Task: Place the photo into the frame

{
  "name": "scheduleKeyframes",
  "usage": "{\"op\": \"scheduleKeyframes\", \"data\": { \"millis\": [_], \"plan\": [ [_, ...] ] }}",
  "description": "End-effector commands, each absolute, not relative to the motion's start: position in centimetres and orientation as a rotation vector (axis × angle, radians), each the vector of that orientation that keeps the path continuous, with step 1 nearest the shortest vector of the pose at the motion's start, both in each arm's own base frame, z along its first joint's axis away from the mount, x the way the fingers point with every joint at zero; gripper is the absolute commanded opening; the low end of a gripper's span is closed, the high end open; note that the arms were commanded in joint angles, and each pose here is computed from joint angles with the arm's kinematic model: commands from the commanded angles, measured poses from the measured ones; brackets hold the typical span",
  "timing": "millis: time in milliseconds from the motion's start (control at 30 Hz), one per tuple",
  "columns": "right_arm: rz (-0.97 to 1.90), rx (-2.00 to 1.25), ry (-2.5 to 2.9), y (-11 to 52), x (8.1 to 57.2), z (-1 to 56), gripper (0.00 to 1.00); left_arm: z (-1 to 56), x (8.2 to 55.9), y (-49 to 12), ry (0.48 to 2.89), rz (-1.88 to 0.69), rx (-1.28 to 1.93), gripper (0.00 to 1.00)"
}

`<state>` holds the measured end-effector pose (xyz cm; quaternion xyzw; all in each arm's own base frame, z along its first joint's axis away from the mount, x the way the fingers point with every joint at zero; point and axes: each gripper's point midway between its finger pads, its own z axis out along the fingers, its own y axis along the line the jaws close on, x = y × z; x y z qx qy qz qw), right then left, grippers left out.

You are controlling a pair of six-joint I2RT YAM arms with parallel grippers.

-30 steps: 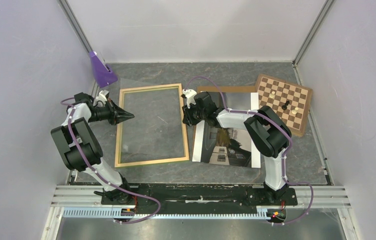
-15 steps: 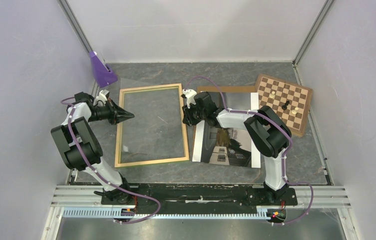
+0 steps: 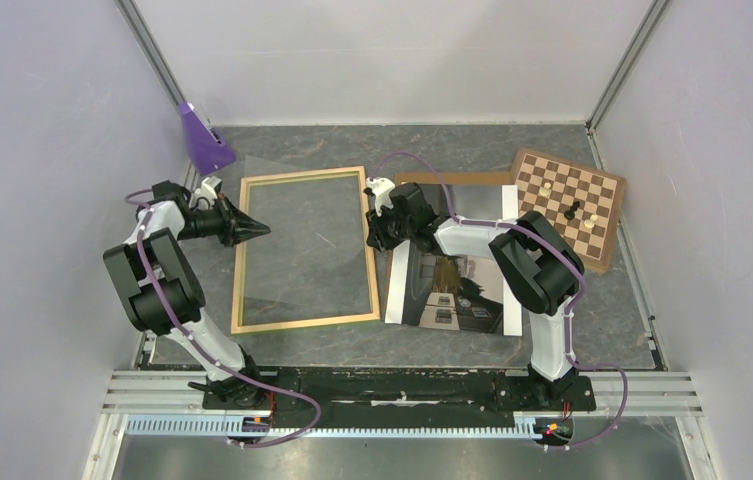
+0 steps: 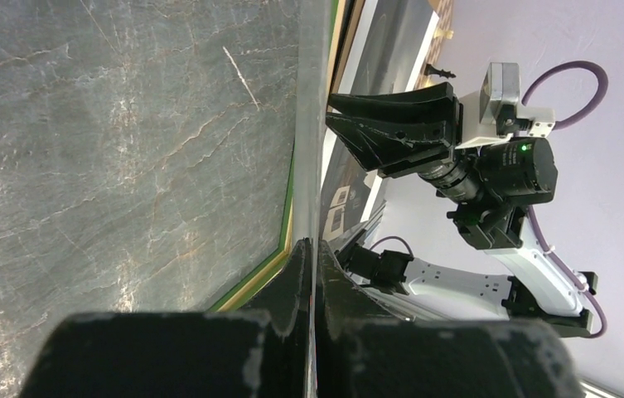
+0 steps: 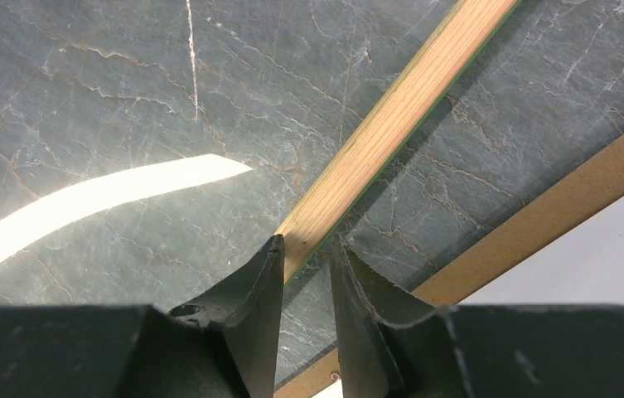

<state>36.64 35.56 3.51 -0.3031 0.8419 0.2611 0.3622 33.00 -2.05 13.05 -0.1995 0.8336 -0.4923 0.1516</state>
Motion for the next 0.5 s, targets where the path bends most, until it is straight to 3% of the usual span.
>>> {"op": "scheduleKeyframes", "data": {
  "millis": [0,467],
  "plan": [
    [0.603,-0.798,2.237,34.42,36.16,1.09,0.30,13.22,33.21,-2.82,2.402,-1.418,-0.470,0.02],
    [0.597,-0.801,2.243,34.41,36.29,0.94,0.30,12.39,33.45,-2.65,2.424,-1.396,-0.450,0.02]
  ]
}}
